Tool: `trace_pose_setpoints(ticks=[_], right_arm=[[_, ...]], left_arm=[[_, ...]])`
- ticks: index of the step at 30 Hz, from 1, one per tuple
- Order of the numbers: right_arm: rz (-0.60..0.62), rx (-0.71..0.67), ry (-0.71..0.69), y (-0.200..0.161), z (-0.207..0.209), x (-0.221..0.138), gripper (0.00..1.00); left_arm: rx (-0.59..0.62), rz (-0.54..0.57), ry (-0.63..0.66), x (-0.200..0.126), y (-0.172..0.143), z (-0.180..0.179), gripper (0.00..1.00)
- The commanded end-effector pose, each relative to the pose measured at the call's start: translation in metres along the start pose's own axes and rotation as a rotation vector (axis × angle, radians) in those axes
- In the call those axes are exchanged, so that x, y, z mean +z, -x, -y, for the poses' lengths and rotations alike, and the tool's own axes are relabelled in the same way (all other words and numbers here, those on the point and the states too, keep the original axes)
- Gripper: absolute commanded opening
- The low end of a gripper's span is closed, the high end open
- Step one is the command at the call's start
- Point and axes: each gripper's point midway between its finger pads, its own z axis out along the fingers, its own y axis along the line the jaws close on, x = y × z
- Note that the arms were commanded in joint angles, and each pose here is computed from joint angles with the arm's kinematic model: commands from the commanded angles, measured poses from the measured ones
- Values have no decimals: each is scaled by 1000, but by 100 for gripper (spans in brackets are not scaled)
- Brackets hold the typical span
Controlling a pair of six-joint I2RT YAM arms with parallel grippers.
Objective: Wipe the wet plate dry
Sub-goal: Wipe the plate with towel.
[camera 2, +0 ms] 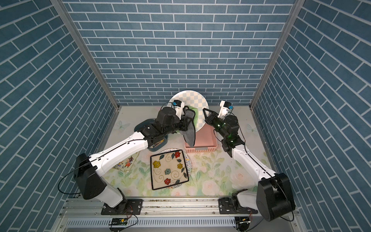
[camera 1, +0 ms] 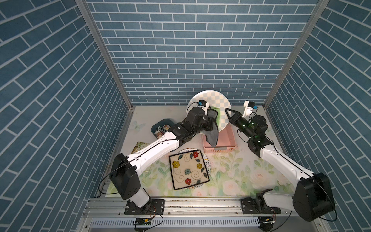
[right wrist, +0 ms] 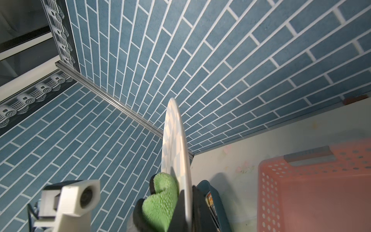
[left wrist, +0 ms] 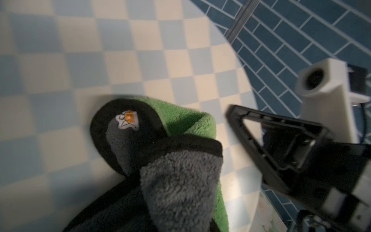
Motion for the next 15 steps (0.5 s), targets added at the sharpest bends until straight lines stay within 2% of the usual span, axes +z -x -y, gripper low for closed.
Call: trace_pose_setpoints(ticks=[1, 3, 6, 9, 11, 13, 15], right_arm=[[100, 147, 412, 42, -124, -19, 0], [128, 149, 409, 53, -121, -25, 0], [166, 140, 385, 70, -114, -39, 0], [152, 136, 379, 67, -114, -41, 0], [108, 134, 410, 54, -125, -35, 0], [66, 112, 444, 39, -139, -28, 0], [33, 80, 487, 28, -155, -22, 0]], left_arm=[[-50, -62, -128, 22, -19, 27, 0], [-57, -20, -87, 16, -3, 18, 0], [-144, 67, 45, -6, 27, -36, 0], [-168, 100, 177, -21, 32, -76, 0], [-114, 65, 157, -16, 27, -63, 0], [-43, 26, 70, -3, 18, -27, 0], [11, 10, 47, 3, 15, -4, 0]])
